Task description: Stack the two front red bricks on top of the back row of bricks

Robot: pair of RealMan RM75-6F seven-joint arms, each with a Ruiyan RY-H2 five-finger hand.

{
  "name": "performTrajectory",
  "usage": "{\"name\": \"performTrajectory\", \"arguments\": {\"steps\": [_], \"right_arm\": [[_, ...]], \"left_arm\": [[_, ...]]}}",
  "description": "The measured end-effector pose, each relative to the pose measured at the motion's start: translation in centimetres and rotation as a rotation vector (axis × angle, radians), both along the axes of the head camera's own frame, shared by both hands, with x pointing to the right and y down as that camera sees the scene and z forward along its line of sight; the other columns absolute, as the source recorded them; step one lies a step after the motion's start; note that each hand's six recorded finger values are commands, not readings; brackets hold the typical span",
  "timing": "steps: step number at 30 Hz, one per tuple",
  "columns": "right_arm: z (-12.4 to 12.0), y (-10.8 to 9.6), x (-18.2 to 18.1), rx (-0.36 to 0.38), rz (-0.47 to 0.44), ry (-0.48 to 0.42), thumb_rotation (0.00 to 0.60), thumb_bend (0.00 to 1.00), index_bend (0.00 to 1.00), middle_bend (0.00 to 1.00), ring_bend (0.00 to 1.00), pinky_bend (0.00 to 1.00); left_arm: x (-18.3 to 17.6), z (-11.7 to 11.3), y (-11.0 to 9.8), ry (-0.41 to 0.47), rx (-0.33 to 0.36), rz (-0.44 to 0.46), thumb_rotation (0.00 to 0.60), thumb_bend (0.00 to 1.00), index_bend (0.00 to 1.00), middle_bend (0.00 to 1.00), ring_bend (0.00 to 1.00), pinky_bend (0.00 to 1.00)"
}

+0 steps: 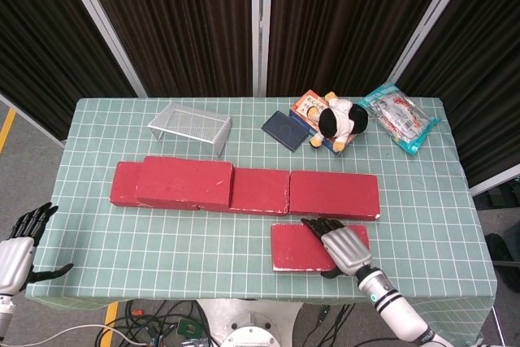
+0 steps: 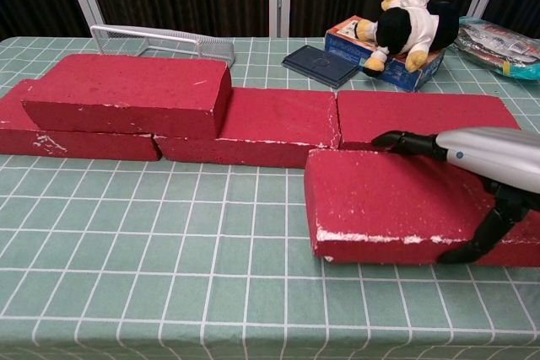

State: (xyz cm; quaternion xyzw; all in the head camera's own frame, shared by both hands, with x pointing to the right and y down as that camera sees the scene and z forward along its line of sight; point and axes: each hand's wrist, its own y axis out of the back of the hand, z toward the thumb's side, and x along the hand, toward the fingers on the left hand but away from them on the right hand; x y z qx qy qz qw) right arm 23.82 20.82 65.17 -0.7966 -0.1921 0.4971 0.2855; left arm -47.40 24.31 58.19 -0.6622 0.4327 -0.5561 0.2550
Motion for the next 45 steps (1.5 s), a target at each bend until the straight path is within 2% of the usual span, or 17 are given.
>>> {"name": "performTrajectory", "arguments": {"steps": [6,12,17,22,25,31,45], "right_arm": [[-2.3,-2.5,0.5,0.069,0.031,-0.029,0.600,0.09,0.04,0.27,0.14,0.26],[-3.8,-6.4,0.2,0.143,0.050,-0.036,0.600,0.09,0.05,0.26,0.14,0.26],[-3.4,-9.9,-1.1,0.136,0.048,-0.031,0.600,0.07,0.05,0.25,0.14,0.26],[-2.8,-13.0,-3.9,0.126,-0.012,-0.028,0.600,0.07,0.06,0.26,0.14,0.26],[-2.1,-14.2,-5.2,0.119,-0.041,-0.018,0.600,0.07,0.06,0.26,0.14,0.26],[-0.3,-15.3,-7.3,0.090,-0.071,0.007,0.600,0.07,0.07,0.26,0.14,0.26],[1.6,-15.0,-9.9,0.067,-0.052,0.047,0.600,0.07,0.08,0.27,0.14,0.25]], "left_arm": [[0.0,0.0,0.1,0.008,-0.004,-0.002,0.600,0.03,0.02,0.00,0.00,0.00],[-0.1,0.0,0.1,0.015,-0.008,-0.005,0.600,0.03,0.02,0.00,0.00,0.00],[0.0,-0.1,0.0,0.016,-0.004,-0.006,0.600,0.03,0.02,0.00,0.00,0.00],[0.2,-0.2,-0.2,0.018,0.012,-0.002,0.600,0.03,0.02,0.00,0.00,0.00],[0.2,-0.3,-0.3,0.020,0.017,-0.003,0.600,0.03,0.02,0.00,0.00,0.00],[0.2,-0.5,-0.3,0.026,0.026,-0.003,0.600,0.03,0.02,0.00,0.00,0.00],[0.1,-0.1,-0.1,0.050,0.015,-0.004,0.600,0.03,0.02,0.00,0.00,0.00]]}}
